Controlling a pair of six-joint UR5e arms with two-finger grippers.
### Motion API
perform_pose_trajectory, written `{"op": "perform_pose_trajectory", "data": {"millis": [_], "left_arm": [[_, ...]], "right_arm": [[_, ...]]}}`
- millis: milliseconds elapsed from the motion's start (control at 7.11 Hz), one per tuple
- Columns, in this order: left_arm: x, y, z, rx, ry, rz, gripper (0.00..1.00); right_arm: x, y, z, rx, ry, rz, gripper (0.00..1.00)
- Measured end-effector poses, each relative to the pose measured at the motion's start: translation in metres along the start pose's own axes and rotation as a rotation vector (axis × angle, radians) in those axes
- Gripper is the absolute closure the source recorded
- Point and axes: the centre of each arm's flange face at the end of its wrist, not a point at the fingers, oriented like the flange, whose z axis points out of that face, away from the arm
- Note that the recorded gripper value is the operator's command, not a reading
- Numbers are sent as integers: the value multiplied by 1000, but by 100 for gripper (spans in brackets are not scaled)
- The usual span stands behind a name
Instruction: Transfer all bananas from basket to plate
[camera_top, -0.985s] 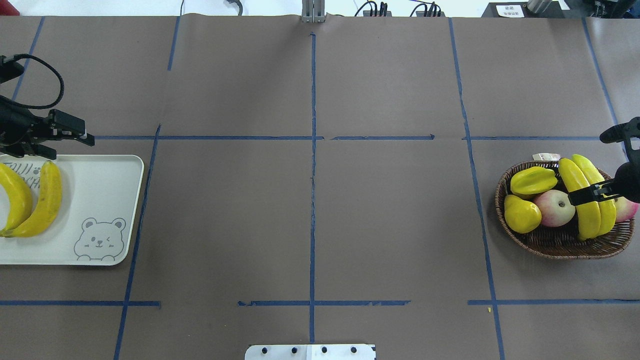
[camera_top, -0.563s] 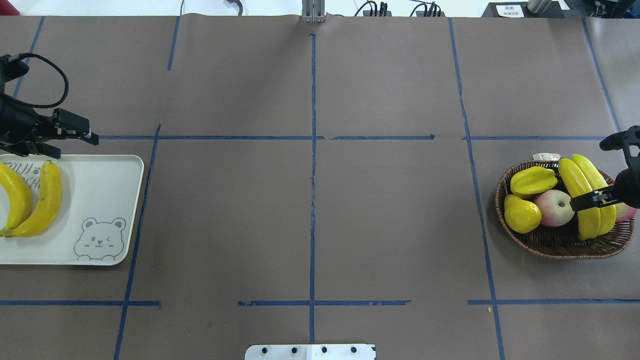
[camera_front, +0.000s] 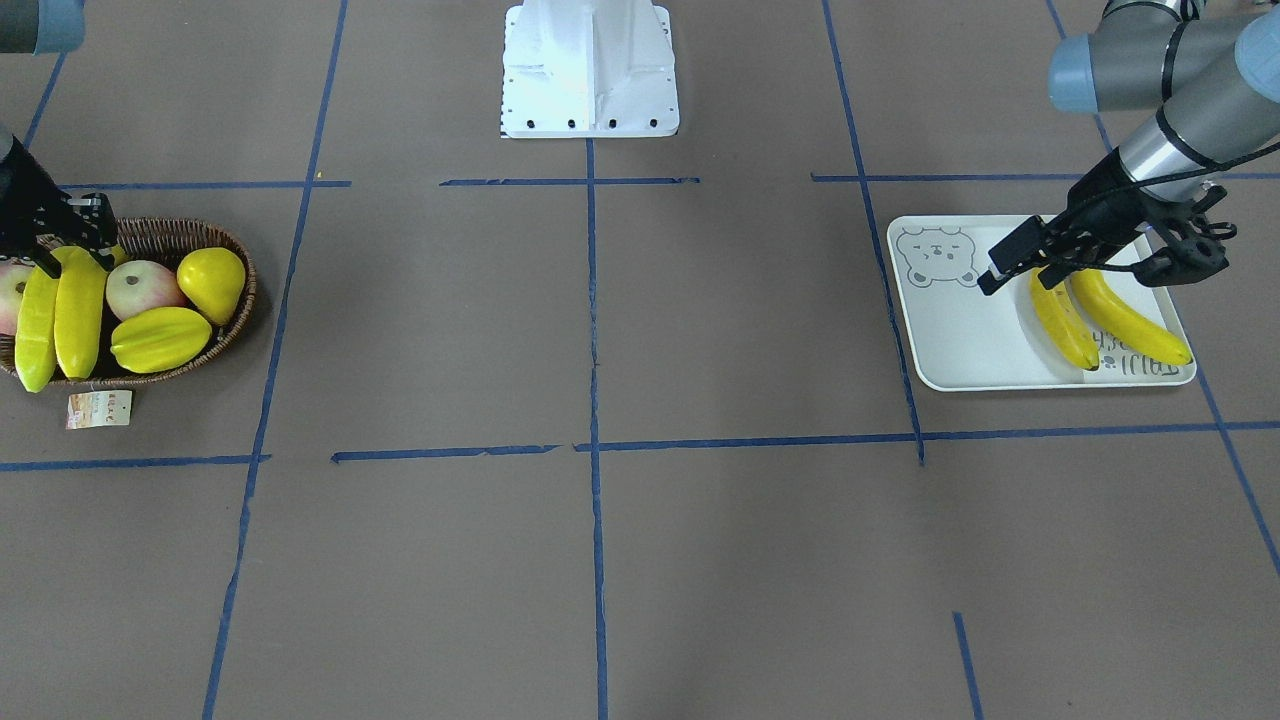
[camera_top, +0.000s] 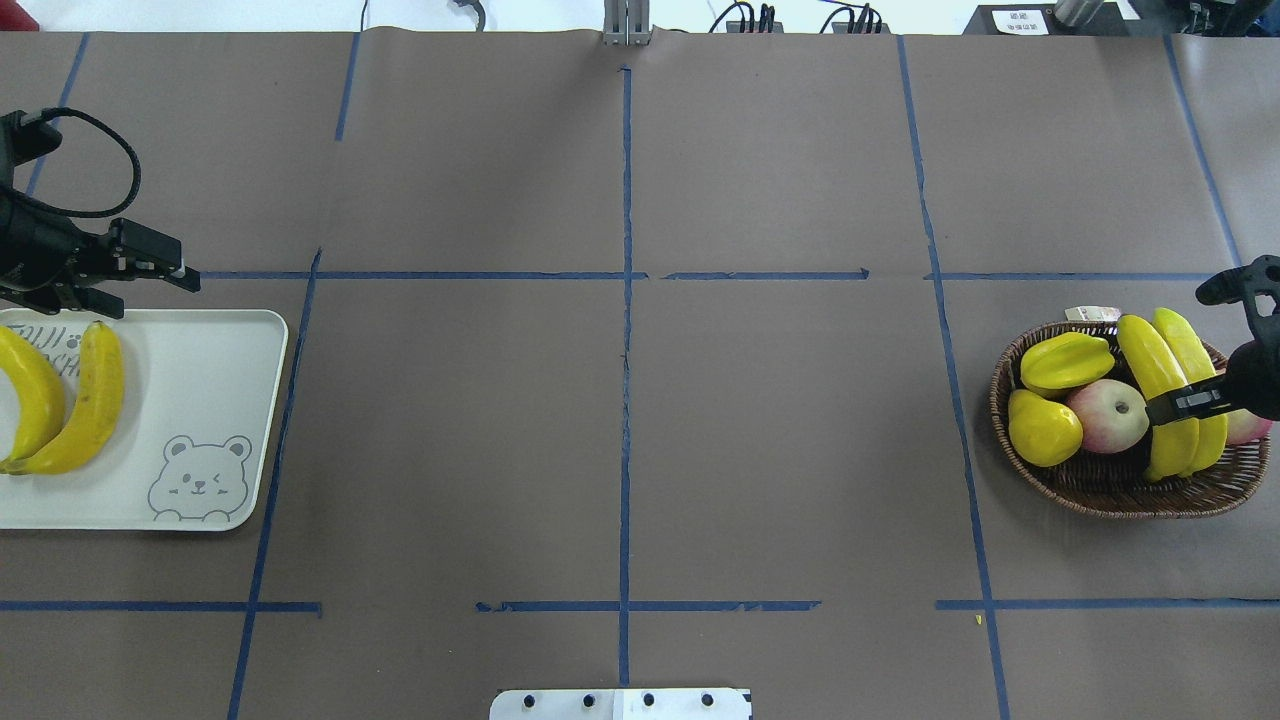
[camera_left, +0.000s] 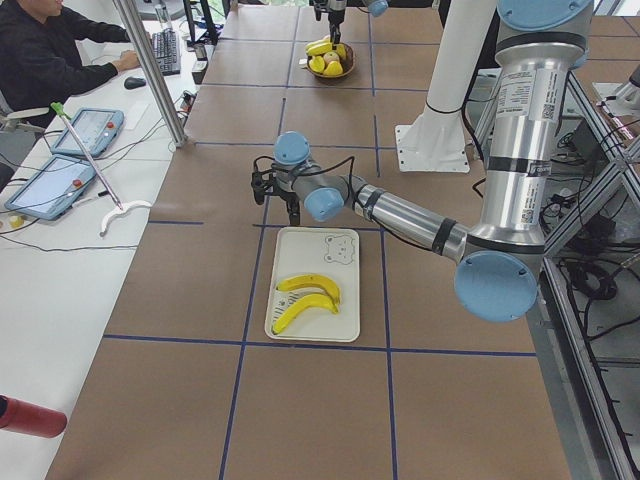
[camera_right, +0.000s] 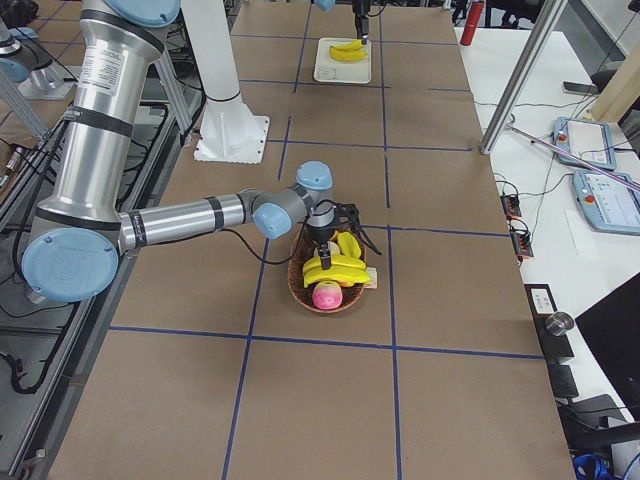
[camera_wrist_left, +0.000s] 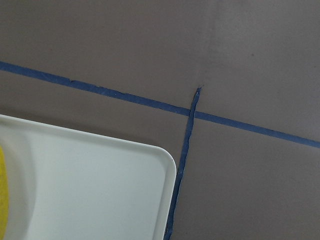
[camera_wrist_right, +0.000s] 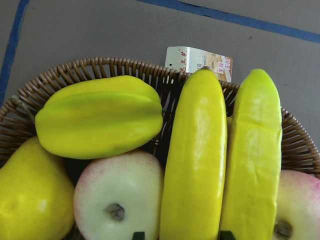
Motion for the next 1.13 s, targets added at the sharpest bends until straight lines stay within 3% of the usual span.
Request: {"op": "perform_pose_trajectory", "data": {"millis": [844,985,1126], "left_arm": [[0,0,1,-1,-1,1,0],[1,0,1,-1,-1,1,0],[1,0,1,0,0,2,0]], "right_arm": [[1,1,4,-15,-4,3,45],[2,1,5,-17,-2,5,63],[2,1,5,-17,-2,5,88]]}}
